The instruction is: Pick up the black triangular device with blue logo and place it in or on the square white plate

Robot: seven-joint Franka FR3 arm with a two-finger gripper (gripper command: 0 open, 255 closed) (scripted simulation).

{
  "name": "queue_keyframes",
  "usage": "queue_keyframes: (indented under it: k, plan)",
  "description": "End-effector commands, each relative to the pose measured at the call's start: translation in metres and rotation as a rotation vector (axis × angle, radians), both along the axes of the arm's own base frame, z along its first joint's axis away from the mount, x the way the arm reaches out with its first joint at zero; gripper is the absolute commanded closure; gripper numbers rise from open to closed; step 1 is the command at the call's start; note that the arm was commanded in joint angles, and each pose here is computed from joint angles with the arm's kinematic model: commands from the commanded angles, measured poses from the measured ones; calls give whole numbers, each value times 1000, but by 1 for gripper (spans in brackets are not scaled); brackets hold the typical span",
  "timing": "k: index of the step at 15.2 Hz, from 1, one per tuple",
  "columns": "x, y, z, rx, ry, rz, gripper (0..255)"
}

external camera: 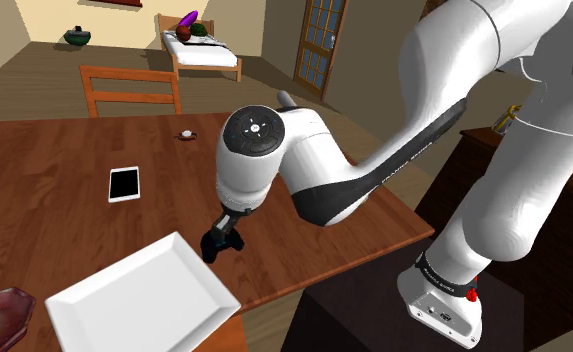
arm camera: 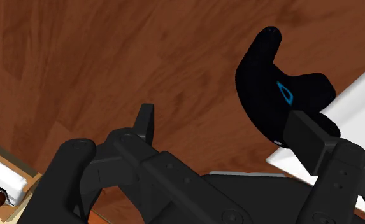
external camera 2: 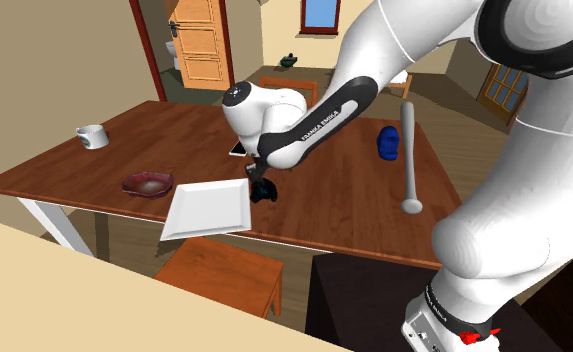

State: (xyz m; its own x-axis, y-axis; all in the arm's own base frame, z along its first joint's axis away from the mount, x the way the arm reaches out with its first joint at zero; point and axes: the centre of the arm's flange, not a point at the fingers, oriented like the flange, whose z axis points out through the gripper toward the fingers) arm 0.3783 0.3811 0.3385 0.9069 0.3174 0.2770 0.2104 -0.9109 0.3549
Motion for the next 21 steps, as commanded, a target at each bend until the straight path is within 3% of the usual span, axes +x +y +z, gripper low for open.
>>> queue_keyframes:
  k: [1, 10, 11, 12, 15, 17, 19, 20, 21]
  plan:
    - [-6, -3, -57, 17, 107, 21, 0]
    - [-5, -4, -60, 17, 107, 21, 0]
    - [-1, -6, -75, 17, 102, 23, 255]
    - [1, -25, -83, 19, 106, 22, 255]
    - [13, 3, -97, 13, 78, 23, 255]
    - [20, 11, -84, 14, 88, 21, 255]
    - [23, 16, -95, 11, 81, 21, 255]
    - [-5, -4, -60, 17, 107, 21, 255]
    - [-5, -4, -54, 17, 107, 21, 255]
